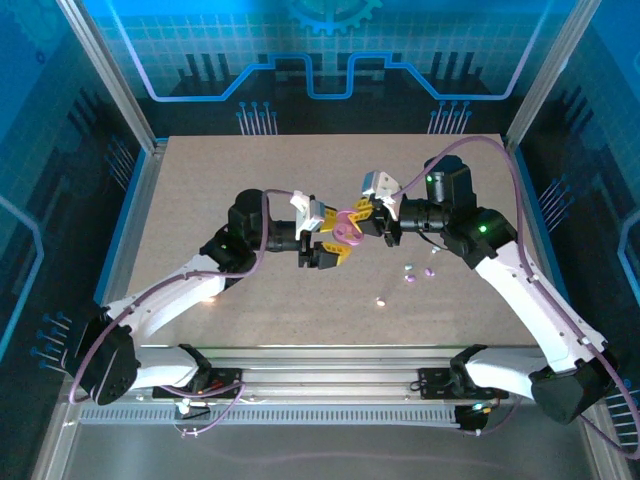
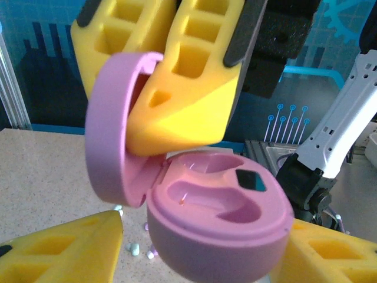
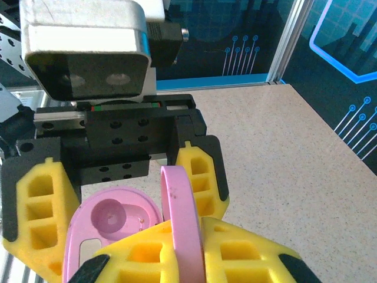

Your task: Insert wireless bluetooth earbuds into charging case

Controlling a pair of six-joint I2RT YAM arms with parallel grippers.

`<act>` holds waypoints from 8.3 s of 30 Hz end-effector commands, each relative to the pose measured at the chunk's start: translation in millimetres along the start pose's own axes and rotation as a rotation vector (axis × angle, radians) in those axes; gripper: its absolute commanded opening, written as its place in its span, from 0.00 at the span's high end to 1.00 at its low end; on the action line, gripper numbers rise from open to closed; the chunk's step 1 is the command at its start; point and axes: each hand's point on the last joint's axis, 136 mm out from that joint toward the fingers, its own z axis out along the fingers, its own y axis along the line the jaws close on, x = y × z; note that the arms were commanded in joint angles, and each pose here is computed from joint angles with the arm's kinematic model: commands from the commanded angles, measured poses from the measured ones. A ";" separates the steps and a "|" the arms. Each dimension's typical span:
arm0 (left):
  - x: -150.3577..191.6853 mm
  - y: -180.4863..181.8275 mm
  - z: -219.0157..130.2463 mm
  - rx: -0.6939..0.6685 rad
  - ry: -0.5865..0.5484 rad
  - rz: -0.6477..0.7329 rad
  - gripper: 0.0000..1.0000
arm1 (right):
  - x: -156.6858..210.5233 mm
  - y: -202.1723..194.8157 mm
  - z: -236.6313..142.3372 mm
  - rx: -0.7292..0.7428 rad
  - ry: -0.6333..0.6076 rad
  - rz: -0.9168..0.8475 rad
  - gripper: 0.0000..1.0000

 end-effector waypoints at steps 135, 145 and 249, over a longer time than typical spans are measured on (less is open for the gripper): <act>-1.9 15.9 -11.0 -0.165 -0.105 0.020 0.65 | 385.5 -69.7 -57.4 0.680 0.975 1.464 0.64; -2.3 16.2 -10.3 -0.164 -0.105 0.019 0.65 | 382.2 -68.2 -64.2 0.709 1.011 1.457 0.69; 0.3 28.7 -13.7 -0.240 -0.113 0.059 0.64 | 34.8 -15.7 -46.3 -0.371 -0.046 1.366 0.81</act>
